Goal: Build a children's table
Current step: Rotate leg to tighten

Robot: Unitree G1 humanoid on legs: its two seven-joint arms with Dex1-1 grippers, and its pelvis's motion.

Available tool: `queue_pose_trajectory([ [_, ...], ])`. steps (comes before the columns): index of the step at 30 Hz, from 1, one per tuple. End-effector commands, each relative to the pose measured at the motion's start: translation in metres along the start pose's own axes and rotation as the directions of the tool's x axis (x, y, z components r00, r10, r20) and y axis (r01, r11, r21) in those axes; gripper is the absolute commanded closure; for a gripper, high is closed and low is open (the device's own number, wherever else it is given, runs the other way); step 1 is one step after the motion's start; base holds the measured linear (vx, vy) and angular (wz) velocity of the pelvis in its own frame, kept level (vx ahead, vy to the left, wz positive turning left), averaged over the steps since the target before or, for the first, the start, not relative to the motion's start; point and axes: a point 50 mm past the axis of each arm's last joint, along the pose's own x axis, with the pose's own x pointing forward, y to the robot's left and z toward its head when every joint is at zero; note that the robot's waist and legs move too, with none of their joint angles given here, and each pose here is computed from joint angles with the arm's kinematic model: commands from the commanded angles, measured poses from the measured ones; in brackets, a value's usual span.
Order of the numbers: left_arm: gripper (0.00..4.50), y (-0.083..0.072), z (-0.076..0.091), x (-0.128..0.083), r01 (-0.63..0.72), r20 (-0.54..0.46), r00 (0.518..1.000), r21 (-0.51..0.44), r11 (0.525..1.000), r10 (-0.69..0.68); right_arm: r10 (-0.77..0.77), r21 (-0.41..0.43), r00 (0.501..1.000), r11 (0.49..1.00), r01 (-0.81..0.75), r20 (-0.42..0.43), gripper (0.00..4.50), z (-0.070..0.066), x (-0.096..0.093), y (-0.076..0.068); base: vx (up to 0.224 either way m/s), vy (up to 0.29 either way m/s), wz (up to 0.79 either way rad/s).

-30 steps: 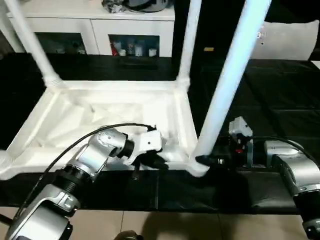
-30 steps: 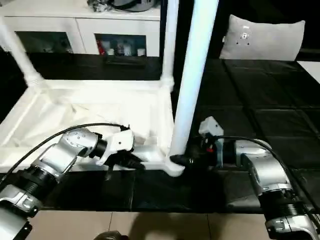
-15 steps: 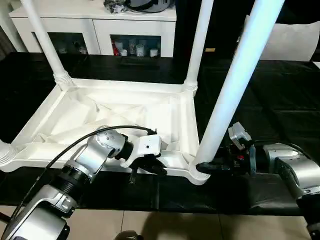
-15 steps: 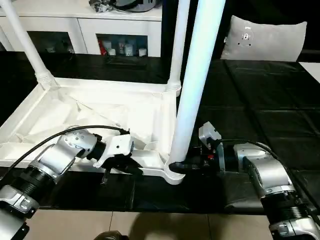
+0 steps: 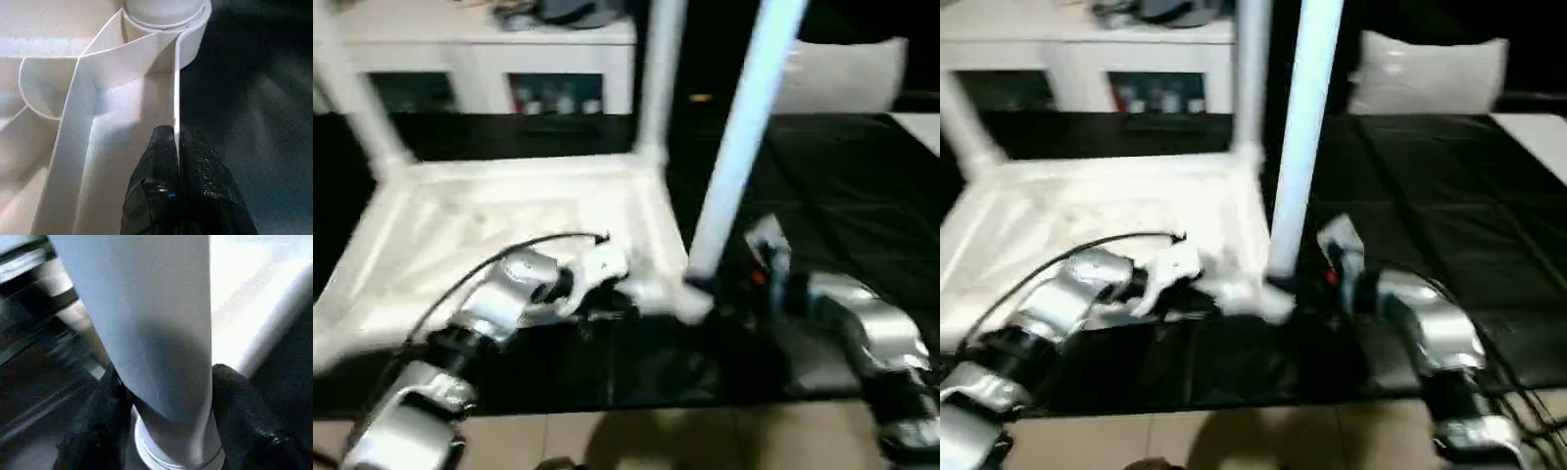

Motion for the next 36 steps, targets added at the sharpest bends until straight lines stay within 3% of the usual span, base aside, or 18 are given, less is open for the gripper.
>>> queue_pose_trajectory([
  [1, 4.5, -0.009, 0.021, 0.019, 0.014, 0.065, 0.998, -0.023, 1.0, -0.012, -0.145, 0.026, 0.989, 0.989, 0.146, -0.039, 2.46, -0.008, 0.012, -0.004, 0.0, 0.0, 0.0],
  [3, 4.5, -0.005, 0.027, 0.03, -0.099, 0.064, 0.993, -0.077, 0.992, 0.104, -0.29, 0.06, 0.956, 0.955, 0.292, -0.034, 2.48, -0.01, 0.021, -0.01, 0.0, 0.0, 0.0],
  [6, 4.5, -0.005, 0.032, 0.037, -0.167, 0.068, 0.982, -0.117, 0.979, 0.176, -0.351, 0.095, 0.936, 0.932, 0.35, -0.005, 2.48, -0.009, 0.027, -0.01, 0.0, 0.0, 0.0],
  [8, 4.5, -0.006, 0.033, 0.039, -0.172, 0.065, 0.982, -0.099, 0.98, 0.179, -0.336, 0.102, 0.941, 0.938, 0.332, 0.027, 2.48, -0.006, 0.029, -0.007, 0.0, 0.0, 0.0],
  [9, 4.5, -0.007, 0.033, 0.039, -0.168, 0.063, 0.983, -0.09, 0.982, 0.174, -0.32, 0.092, 0.946, 0.945, 0.315, 0.046, 1.97, -0.005, 0.029, -0.006, 0.0, 0.0, 0.0],
  [13, 4.5, -0.007, 0.029, 0.033, -0.128, 0.067, 0.989, -0.021, 0.992, 0.129, -0.226, 0.08, 0.97, 0.972, 0.219, 0.091, 1.67, -0.001, 0.024, -0.002, 0.0, 0.0, 0.0],
  [19, 4.5, -0.006, 0.017, 0.023, -0.073, 0.028, 0.997, 0.051, 0.996, 0.072, -0.188, 0.015, 0.978, 0.982, 0.187, 0.089, 1.11, 0.002, 0.008, -0.011, 0.0, 0.0, 0.0],
  [22, 4.5, -0.009, 0.009, 0.012, 0.023, -0.007, 1.0, 0.107, 0.994, -0.023, -0.092, -0.083, 0.994, 0.992, 0.096, 0.058, 0.88, 0.004, -0.009, -0.014, 0.0, 0.0, 0.0],
  [25, 4.5, -0.011, 0.005, 0.008, 0.08, -0.024, 0.997, 0.125, 0.989, -0.077, -0.04, -0.108, 0.998, 0.993, 0.045, 0.041, 0.69, 0.004, -0.016, -0.014, 0.0, 0.0, 0.0],
  [29, 4.5, -0.019, 0.003, -0.001, 0.214, -0.02, 0.977, 0.175, 0.961, -0.214, 0.141, -0.207, 0.987, 0.966, -0.153, -0.072, 0.69, 0.002, -0.032, -0.007, 0.0, 0.0, 0.0],
  [32, 4.5, -0.019, 0.002, -0.008, 0.27, -0.039, 0.963, 0.202, 0.941, -0.268, 0.258, -0.228, 0.953, 0.93, -0.289, -0.156, 0.69, -0.001, -0.039, -0.002, 0.0, 0.0, 0.0],
  [36, 4.5, -0.018, 0.0, -0.014, 0.321, -0.07, 0.947, 0.223, 0.921, -0.313, 0.363, -0.199, 0.909, 0.894, -0.401, -0.205, 0.84, 0.0, -0.044, 0.002, 0.0, 0.0, 0.0],
])
